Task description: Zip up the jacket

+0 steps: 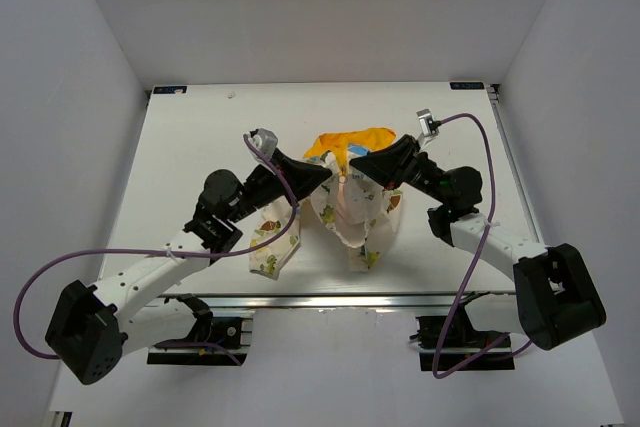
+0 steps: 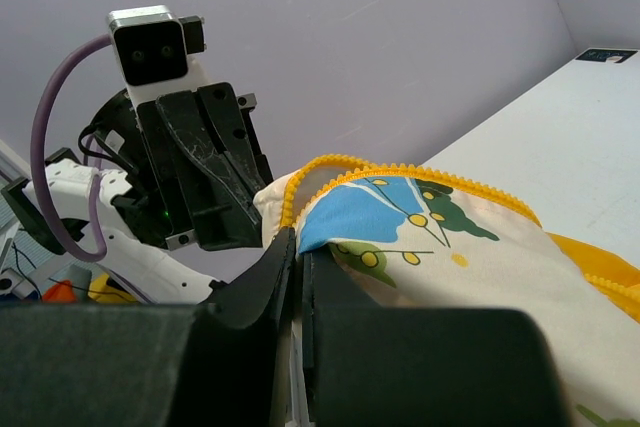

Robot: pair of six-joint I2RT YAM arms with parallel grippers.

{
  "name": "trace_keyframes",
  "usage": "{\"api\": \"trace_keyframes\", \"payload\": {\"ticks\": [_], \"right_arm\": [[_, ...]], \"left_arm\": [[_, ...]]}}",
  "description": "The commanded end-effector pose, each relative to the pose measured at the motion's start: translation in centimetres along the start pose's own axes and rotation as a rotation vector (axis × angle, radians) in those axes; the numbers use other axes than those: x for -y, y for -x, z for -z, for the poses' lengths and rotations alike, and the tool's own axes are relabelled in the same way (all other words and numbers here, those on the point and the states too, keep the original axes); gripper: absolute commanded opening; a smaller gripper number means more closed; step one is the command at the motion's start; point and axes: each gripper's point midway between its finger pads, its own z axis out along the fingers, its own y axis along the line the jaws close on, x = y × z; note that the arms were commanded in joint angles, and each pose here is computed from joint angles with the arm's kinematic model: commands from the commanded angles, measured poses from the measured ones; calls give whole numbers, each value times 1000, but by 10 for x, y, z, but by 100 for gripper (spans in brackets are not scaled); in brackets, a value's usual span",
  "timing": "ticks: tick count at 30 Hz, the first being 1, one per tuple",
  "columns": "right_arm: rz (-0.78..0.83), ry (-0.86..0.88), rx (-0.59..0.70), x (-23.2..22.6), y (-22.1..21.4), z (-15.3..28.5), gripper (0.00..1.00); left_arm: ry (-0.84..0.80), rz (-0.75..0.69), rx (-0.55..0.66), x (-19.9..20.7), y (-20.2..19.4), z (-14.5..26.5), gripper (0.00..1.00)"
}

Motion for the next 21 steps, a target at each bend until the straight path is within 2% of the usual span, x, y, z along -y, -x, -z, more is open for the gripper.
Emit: {"api": "trace_keyframes", "payload": {"ticks": [1, 11, 21], "right_arm": [[164, 147, 105, -37, 31, -4, 0], [178, 159, 120, -41, 33, -2, 0], [180, 135, 115, -36, 34, -4, 0]], "left_arm": [[-52, 8, 6, 9, 2, 0, 0], [-94, 50, -59, 13, -13, -3, 0], [-159, 93, -192, 25, -36, 5, 0]]}}
